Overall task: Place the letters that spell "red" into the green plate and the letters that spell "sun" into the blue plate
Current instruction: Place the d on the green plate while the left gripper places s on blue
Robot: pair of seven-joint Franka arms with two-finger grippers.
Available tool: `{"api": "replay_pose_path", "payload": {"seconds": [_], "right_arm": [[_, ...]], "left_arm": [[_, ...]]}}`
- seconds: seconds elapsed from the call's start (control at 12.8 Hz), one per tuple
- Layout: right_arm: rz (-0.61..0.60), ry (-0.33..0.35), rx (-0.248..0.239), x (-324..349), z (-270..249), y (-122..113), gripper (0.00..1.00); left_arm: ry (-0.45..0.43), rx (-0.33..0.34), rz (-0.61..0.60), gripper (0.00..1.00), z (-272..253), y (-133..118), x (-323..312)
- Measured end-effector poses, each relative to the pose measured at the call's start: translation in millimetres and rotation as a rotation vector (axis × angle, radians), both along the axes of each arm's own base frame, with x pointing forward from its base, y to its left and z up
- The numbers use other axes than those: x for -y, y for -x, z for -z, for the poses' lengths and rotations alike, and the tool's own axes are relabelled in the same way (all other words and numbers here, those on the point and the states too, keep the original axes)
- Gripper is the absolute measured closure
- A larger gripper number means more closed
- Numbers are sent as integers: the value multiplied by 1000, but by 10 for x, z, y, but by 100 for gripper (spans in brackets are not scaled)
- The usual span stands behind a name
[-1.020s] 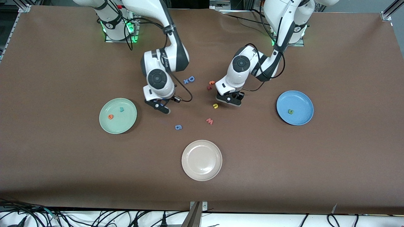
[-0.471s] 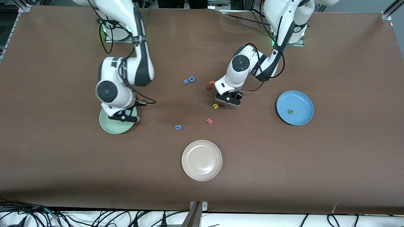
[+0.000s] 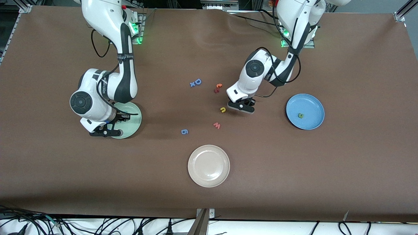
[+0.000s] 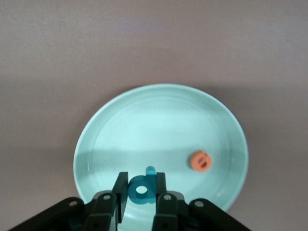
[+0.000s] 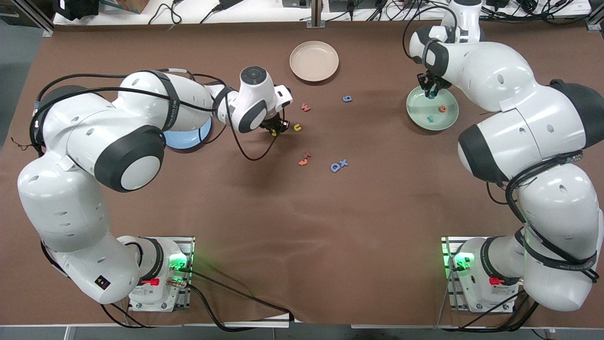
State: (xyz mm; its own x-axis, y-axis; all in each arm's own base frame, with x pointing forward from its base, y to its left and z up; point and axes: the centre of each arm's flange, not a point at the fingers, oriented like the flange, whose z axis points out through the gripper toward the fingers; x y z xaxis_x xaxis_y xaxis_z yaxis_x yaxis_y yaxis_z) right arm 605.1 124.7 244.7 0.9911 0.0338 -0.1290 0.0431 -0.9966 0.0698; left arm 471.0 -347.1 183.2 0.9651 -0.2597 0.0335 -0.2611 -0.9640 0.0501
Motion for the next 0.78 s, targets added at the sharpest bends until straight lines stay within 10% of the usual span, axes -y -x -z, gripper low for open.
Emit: {"api": "replay_pose_path", "payload": {"seconds": [0.31, 0.78], "right_arm": [[-10, 1, 22, -11, 335, -48, 73], [-14, -4, 15, -49, 309, -71, 13]], "left_arm": [[-41, -25, 91, 77, -378, -447, -734], [-45, -58, 203, 77, -790, -939, -2309]]}}
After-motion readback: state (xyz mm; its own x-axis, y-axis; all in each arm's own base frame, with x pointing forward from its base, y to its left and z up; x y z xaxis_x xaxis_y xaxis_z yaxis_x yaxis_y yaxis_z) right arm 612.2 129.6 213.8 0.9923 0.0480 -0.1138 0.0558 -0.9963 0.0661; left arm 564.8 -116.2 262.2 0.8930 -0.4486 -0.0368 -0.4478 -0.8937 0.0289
